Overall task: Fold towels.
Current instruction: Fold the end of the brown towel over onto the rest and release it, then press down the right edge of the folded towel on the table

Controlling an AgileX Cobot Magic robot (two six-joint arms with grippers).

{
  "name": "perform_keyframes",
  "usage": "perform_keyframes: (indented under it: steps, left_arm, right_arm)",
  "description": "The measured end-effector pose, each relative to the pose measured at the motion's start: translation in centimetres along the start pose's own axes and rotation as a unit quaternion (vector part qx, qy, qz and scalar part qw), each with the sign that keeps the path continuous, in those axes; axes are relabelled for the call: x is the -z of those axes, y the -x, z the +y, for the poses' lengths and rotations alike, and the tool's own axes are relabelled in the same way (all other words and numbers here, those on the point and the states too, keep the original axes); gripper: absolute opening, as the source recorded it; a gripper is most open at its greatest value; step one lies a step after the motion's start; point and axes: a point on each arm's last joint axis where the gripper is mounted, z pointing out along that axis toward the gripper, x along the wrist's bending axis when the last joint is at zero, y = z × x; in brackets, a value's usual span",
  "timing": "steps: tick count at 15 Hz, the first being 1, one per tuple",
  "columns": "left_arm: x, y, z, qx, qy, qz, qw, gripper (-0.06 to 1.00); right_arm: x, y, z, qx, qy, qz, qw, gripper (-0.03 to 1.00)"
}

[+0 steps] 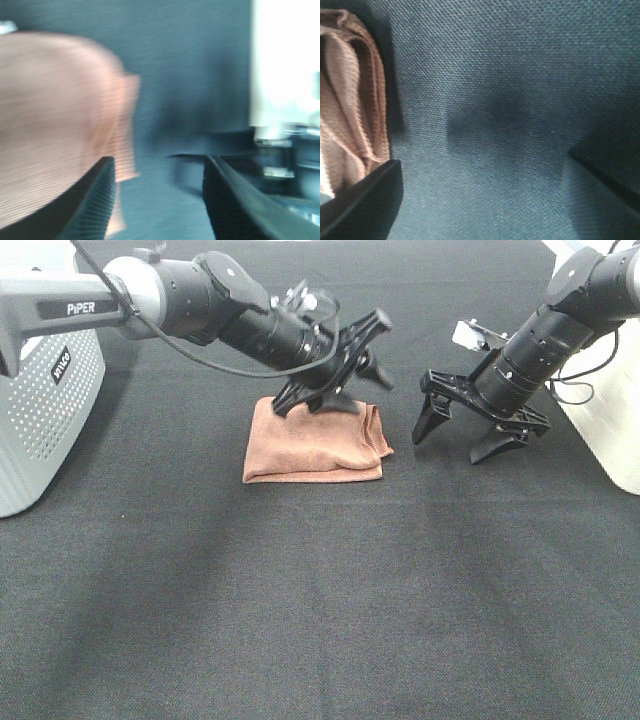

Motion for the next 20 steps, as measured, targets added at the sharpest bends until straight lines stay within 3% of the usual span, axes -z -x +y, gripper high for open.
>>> perform_keyframes:
  steps: [3, 6, 8, 10, 12, 15, 20]
  left_arm:
    - [1.3, 0.6, 1.0, -0.056, 0.018, -0.010, 0.998, 0.53]
    - [5.6, 0.3, 4.6, -0.133, 0.068, 0.005, 0.989, 0.53]
    - [8.6, -1.4, 7.2, -0.140, 0.095, 0.026, 0.985, 0.53]
    - [9.9, -2.9, 8.2, -0.133, 0.089, 0.036, 0.987, 0.53]
    - [10.5, -3.6, 8.4, -0.126, 0.075, 0.038, 0.988, 0.53]
    - [10.6, -3.6, 8.4, -0.126, 0.071, 0.037, 0.989, 0.53]
    - [10.6, -3.6, 8.4, -0.126, 0.069, 0.037, 0.989, 0.53]
  right_arm:
    - [1.4, -0.9, 0.4, 0.010, 0.020, 0.024, 0.999, 0.81]
    - [3.3, -3.7, 0.7, 0.023, 0.048, 0.126, 0.991, 0.81]
    - [2.7, -7.2, 0.6, 0.052, 0.069, 0.211, 0.974, 0.81]
    - [1.1, -9.6, 0.4, 0.069, 0.088, 0.251, 0.961, 0.80]
    - [-1.5, -10.1, 0.2, 0.057, 0.094, 0.264, 0.958, 0.80]
    - [-5.0, -8.1, 0.2, 0.024, 0.079, 0.248, 0.965, 0.79]
    - [-5.3, -4.1, 1.0, -0.027, 0.080, 0.209, 0.974, 0.79]
